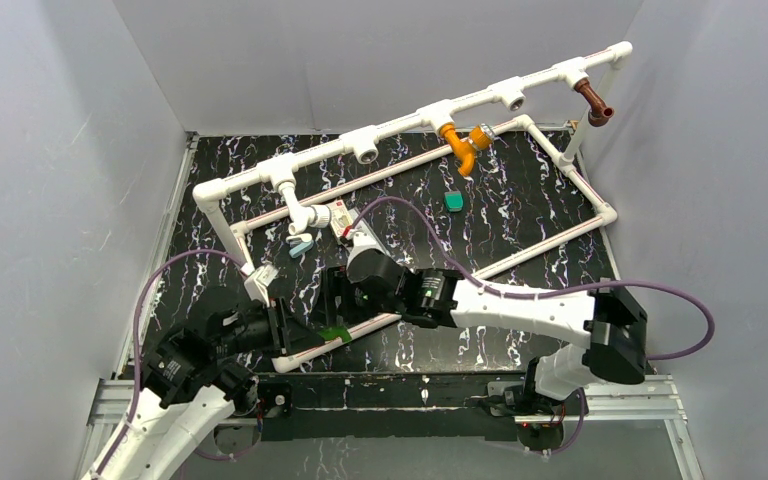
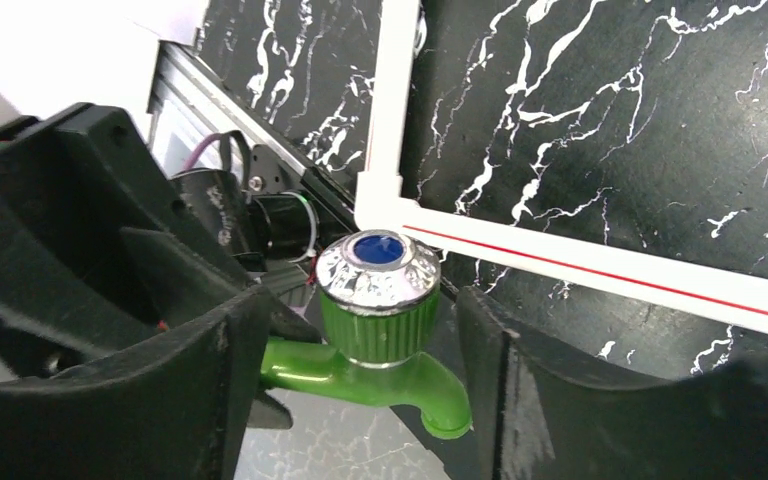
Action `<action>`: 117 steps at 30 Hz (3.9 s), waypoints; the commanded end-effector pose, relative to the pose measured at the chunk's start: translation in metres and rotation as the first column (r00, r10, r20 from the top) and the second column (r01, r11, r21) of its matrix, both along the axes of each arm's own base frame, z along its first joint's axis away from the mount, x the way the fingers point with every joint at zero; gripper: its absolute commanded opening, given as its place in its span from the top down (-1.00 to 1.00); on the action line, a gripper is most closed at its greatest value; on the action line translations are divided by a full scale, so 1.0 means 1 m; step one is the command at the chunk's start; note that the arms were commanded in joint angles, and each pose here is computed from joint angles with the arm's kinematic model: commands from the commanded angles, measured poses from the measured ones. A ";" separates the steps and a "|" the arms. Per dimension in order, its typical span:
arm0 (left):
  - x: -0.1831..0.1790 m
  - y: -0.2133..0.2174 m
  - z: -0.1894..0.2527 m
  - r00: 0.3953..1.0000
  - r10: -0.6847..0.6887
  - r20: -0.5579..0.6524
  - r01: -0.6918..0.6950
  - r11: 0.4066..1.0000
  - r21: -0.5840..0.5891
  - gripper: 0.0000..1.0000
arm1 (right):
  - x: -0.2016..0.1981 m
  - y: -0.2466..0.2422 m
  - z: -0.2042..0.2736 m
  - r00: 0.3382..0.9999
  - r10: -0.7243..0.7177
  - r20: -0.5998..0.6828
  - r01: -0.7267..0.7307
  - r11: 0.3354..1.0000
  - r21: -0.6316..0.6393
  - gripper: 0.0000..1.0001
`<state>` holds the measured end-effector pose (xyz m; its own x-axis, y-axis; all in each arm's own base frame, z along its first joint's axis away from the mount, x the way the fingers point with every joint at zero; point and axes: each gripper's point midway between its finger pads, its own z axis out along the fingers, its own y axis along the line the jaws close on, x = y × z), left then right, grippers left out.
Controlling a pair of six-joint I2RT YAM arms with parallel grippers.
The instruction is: Install the water faucets
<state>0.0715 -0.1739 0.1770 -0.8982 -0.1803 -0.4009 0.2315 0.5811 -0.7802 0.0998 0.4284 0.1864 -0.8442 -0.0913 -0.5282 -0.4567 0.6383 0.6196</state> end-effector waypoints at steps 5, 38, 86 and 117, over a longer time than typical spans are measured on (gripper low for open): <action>-0.004 -0.006 0.033 0.995 -0.035 0.096 0.044 0.995 -0.093 1.00 | -0.004 -0.015 0.048 0.999 -0.013 0.051 0.005 0.986 0.168 -0.66; -0.029 -0.029 0.156 0.915 -0.107 0.389 0.310 0.804 -0.508 1.00 | -0.068 -0.064 0.182 0.914 0.244 0.325 -0.401 0.675 0.620 -0.49; -0.019 -0.028 0.138 0.930 -0.082 0.358 0.252 0.853 -0.457 0.17 | -0.068 -0.073 0.182 0.924 0.241 0.296 -0.380 0.659 0.649 0.97; 0.103 -0.022 0.264 0.744 0.002 0.668 -0.022 1.000 0.022 -0.50 | 0.035 -0.171 0.227 0.663 -0.223 0.714 -0.042 0.942 0.333 0.97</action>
